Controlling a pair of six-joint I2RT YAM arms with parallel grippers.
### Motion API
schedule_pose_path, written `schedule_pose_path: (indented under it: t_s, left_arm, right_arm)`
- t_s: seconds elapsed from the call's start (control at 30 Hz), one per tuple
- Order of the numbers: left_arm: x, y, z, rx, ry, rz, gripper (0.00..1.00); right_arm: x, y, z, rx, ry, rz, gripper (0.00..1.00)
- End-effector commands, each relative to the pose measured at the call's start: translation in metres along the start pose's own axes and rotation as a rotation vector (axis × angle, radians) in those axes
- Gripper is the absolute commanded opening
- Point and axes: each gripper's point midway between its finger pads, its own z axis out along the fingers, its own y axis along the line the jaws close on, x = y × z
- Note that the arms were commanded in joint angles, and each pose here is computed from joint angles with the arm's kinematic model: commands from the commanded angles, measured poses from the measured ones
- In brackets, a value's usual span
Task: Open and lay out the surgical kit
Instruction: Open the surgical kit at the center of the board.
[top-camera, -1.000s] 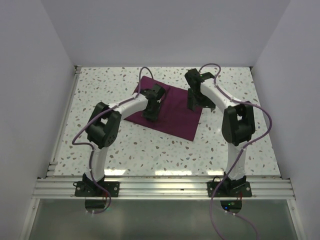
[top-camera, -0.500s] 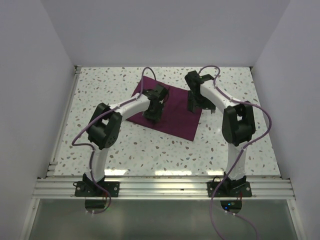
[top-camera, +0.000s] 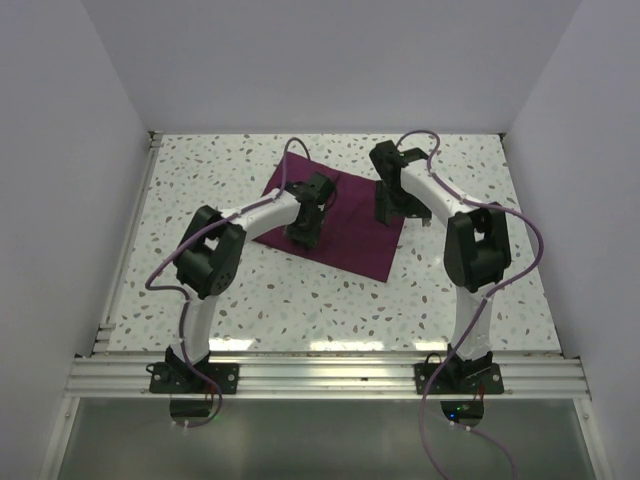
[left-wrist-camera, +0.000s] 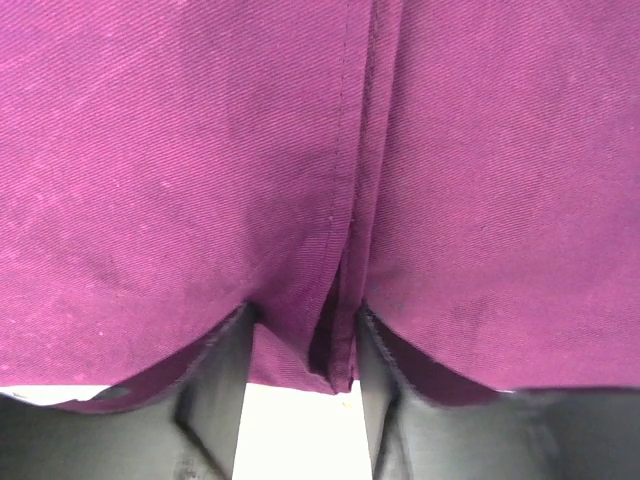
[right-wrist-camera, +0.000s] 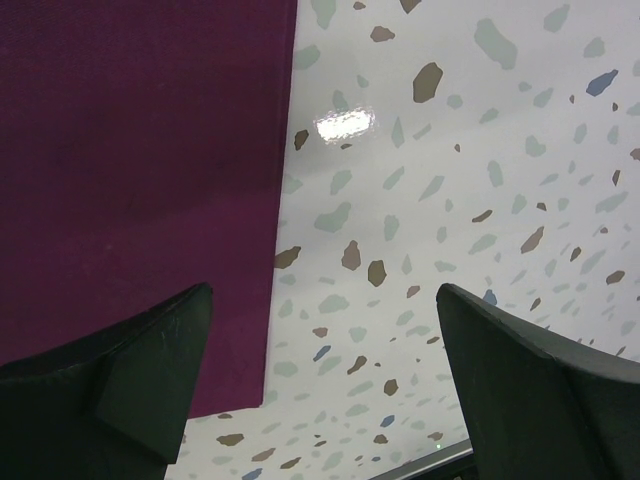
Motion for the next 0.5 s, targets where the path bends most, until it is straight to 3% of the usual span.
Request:
schedule_pose_path:
  t_s: [0.0, 0.23, 0.37, 0.47]
  left_arm:
    - [-0.015, -0.001, -0.002, -0.01, -0.045, -0.013, 0.45]
    - [-0.032, 0.001, -0.021, -0.017, -0.077, -0.023, 0.2]
    - [-0.052, 0.003, -0.04, -0.021, -0.126, -0.026, 0.0]
    - [-0.068, 0.022, -0.055, -0.05, -0.151, -0.053, 0.0]
  right_arm:
    - [-0.014, -0.009, -0.025, -0.023, -0.065, 0.019, 0.98]
    - [-0.009, -0.009, -0.02, -0.023, -0.052, 0.013, 0.98]
    - [-0.009, -0.007, -0.017, -0.023, -0.046, 0.01, 0.98]
    - [-0.01, -0.004, -0.016, -0.034, -0.044, 0.009, 0.98]
